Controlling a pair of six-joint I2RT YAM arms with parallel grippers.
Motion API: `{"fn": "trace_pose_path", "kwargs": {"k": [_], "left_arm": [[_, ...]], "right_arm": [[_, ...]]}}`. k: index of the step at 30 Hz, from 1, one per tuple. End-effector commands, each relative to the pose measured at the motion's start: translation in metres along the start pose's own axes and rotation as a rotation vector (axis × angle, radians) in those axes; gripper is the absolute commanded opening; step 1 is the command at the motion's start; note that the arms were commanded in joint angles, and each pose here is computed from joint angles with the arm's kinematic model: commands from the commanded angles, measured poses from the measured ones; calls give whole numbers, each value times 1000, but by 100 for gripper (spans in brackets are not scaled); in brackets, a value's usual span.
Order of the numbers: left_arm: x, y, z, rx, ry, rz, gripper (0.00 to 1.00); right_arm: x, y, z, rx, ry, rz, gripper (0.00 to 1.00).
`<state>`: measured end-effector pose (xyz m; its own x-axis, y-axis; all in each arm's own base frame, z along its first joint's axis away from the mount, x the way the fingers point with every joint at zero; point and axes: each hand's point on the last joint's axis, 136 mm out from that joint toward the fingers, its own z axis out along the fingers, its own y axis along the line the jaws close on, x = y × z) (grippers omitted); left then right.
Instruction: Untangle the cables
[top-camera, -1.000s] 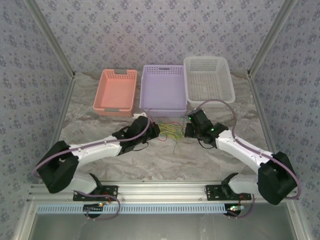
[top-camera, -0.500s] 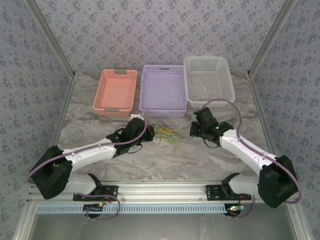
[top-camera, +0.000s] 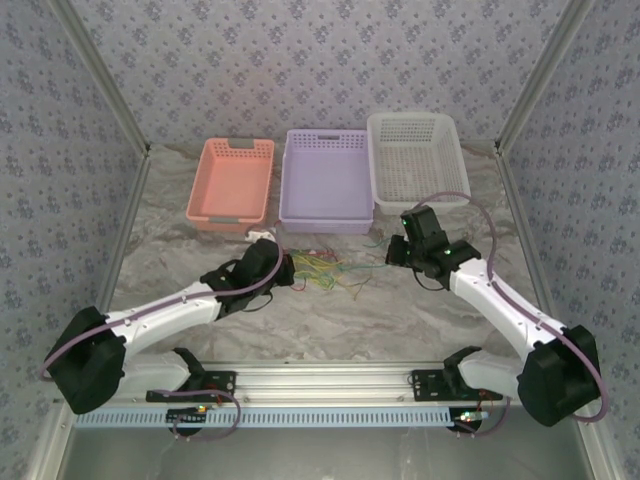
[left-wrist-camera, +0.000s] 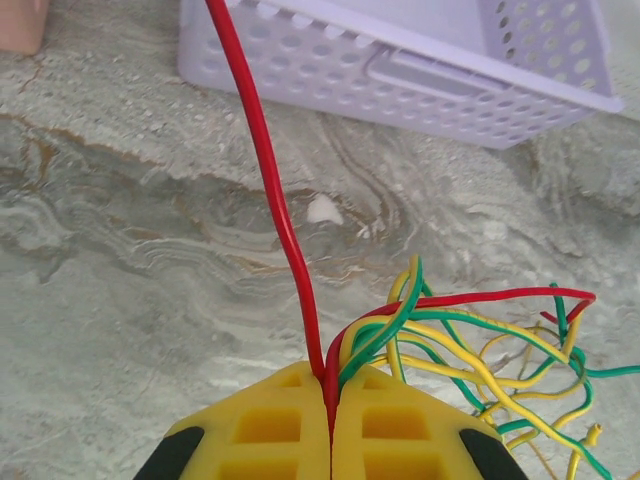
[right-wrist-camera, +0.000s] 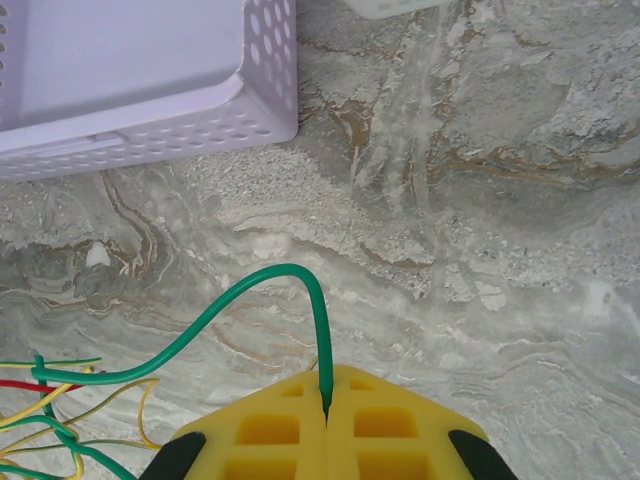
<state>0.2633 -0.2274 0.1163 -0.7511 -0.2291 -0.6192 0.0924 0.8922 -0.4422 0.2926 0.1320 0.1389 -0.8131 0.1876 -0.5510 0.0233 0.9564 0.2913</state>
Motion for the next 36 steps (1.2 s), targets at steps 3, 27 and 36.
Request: {"fn": "trace_pose_path", "kwargs": {"k": [3,27,36], "left_arm": [[1,36,-9,-151,-19,10,0],[18,89,-10,-372,30,-9,0],[6,80,-16,-362,36,18,25]], "right_arm": [[12,-6,15,36,39,-10,0],[12,-8,21,92,-67,106,0],[28,2,19,87,-42,-37,0]]}}
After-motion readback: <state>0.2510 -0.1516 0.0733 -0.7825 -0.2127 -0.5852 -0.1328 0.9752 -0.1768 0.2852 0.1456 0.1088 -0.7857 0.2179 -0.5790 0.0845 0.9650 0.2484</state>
